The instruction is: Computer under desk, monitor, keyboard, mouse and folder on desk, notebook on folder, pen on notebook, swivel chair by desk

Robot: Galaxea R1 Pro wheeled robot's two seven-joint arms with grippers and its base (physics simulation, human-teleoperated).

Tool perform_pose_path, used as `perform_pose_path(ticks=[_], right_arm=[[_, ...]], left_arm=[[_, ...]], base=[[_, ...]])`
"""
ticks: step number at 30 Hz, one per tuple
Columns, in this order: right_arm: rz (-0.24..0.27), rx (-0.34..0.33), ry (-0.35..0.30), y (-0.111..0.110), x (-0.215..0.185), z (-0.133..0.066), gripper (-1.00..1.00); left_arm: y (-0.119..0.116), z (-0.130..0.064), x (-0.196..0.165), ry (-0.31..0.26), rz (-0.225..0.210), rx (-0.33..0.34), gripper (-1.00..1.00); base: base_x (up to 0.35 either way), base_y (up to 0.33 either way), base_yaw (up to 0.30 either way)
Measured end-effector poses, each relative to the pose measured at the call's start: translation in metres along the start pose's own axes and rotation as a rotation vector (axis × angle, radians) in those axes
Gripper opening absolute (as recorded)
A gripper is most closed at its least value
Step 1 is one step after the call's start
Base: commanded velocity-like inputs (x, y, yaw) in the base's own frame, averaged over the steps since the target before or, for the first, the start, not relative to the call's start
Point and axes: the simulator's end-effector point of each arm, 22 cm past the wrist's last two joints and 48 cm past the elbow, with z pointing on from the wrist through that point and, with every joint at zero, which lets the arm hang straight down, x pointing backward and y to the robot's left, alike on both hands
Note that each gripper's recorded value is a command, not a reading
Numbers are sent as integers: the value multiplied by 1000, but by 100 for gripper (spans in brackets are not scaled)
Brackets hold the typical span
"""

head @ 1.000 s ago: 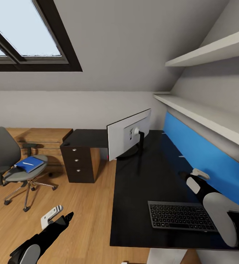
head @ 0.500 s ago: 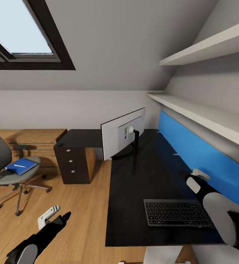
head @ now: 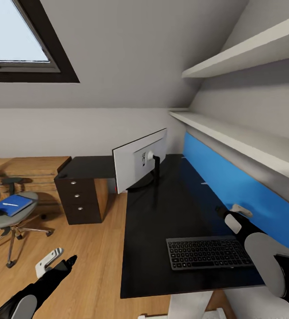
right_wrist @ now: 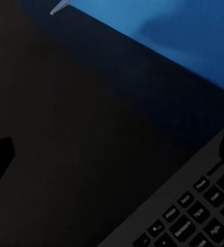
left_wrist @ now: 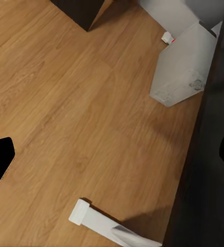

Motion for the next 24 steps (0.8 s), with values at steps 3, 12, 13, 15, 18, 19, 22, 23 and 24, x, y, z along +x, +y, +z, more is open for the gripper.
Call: perform_pose_path(ticks=[3,12,13,15,18,19,22,23,24], right_arm=[[-3,0,0,0,0,0,100],[-5,1,0,-1,0,0,100],[-6,1,0,-1,0,0,100],[-12,1,-1,-1,0,0,100],[-38,3,-6,-2,-1,0,100],[-45,3,-7,-2,-1,0,100],[-69,7,-10,-4,-1,1,100],[-73,9,-10,-4,-1,1,100],[-82,13,-5,-7,2,1,100]], left_arm=[[11,-1,-14,-20,31,-16,100],[17,-1,-21,-29,47,-23,100],[17,-1,-21,-29,47,-23,100],[17,-1,-21,-29,48,-24,100],[18,-1,-20,-26,49,-25,100],[18,-1,-20,-26,49,-25,100],[18,-1,-20,-25,49,-25,100],[18,-1,-20,-25,49,-25,100],[18,-1,-20,-26,49,-25,100]], base=[[0,0,-7],[100,0,-1],[244,0,0],[196,0,0],[86,0,0],[54,0,0],[42,0,0],[68,0,0],[55,0,0]])
